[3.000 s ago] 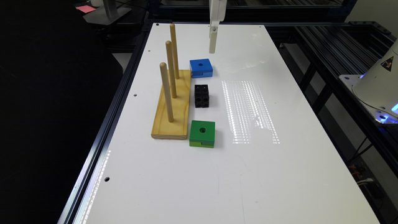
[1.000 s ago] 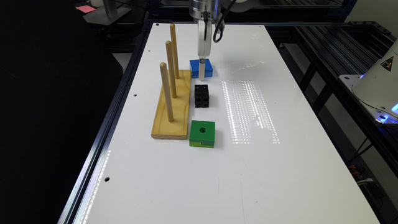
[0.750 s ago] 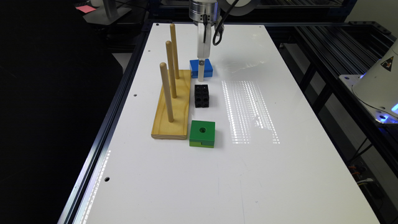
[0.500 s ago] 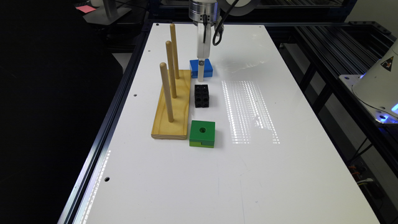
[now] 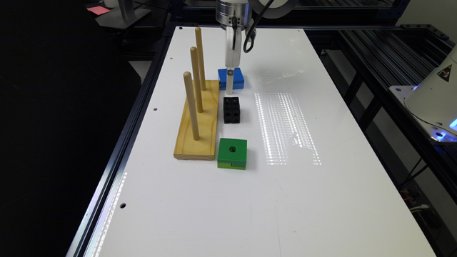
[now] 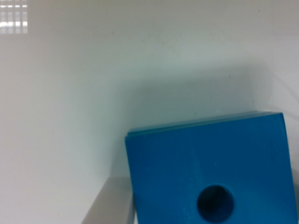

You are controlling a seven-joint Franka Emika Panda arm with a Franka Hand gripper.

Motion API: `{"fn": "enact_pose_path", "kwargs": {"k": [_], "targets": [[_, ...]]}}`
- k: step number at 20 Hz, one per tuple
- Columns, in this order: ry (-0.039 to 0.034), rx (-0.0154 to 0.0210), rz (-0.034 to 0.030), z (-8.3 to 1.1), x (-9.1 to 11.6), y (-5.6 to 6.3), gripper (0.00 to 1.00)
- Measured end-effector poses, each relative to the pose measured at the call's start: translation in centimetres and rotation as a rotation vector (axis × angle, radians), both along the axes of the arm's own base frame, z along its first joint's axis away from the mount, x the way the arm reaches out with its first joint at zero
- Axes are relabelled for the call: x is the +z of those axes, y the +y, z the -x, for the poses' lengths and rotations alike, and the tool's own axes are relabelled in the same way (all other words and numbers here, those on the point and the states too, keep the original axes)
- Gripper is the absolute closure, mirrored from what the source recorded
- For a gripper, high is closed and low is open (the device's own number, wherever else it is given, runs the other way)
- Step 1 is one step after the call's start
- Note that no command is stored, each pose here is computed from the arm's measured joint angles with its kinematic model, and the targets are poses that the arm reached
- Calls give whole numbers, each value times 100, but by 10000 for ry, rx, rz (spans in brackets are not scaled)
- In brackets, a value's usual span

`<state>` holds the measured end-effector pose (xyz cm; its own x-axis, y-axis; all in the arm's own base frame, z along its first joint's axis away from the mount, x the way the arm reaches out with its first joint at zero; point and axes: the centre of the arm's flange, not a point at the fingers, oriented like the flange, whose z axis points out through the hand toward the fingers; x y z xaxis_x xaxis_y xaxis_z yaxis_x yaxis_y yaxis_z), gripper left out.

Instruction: Pick up blue block.

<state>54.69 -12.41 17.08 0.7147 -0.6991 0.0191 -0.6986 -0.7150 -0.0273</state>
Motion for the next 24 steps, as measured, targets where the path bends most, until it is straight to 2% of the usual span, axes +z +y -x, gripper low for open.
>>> {"fn": "enact_pose_path", "kwargs": {"k": [1,21,24], "targets": [[-22,6,-2,-23,-4,0,100],[-9,4,-4,-22,-2,-1,100],[4,-8,-1,-25,63,-11,100]]}}
